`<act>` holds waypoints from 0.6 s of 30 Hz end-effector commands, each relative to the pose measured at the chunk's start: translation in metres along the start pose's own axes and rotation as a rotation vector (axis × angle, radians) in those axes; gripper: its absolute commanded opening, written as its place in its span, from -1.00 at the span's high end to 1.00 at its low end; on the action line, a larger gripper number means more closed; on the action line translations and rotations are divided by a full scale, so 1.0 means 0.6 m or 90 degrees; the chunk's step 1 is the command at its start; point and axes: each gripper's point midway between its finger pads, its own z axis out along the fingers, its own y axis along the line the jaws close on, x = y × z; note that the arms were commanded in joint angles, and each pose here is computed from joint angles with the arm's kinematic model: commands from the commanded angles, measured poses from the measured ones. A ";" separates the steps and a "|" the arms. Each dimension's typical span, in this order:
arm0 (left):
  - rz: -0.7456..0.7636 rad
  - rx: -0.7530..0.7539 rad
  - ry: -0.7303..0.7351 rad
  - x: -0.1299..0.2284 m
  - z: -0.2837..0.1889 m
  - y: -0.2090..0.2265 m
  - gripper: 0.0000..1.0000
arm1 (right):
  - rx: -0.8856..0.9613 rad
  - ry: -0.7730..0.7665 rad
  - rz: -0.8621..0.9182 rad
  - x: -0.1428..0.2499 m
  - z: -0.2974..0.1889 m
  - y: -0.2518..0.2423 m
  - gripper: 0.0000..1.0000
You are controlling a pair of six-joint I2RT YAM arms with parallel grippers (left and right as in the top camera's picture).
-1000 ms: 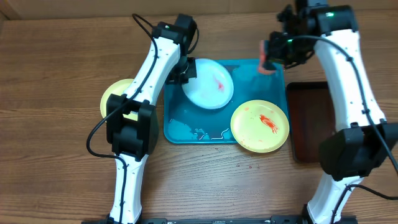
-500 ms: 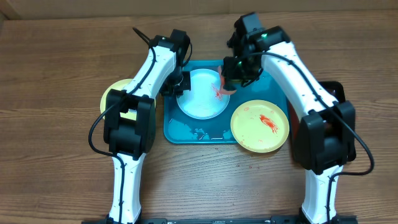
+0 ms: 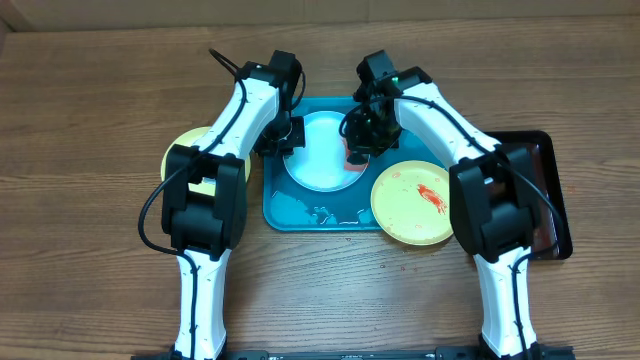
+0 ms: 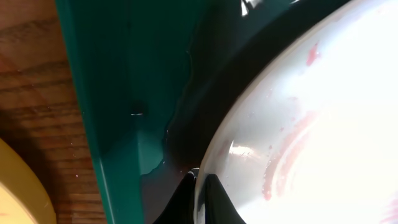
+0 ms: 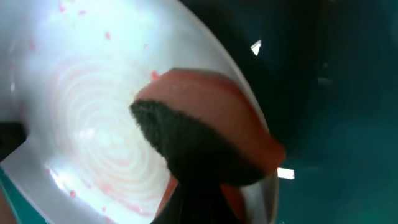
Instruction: Clean dirty plates on tray and stack at the side
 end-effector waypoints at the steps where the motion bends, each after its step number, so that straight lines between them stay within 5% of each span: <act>1: -0.006 0.008 0.024 0.016 0.015 -0.002 0.91 | 0.008 0.014 0.048 0.001 0.041 -0.009 0.93; 10: -0.001 0.035 0.031 0.019 0.015 -0.018 0.92 | -0.090 -0.009 -0.011 -0.009 0.068 0.075 0.93; 18: -0.002 0.038 0.034 0.021 0.015 -0.019 0.91 | -0.045 0.060 0.003 0.042 0.071 0.066 0.93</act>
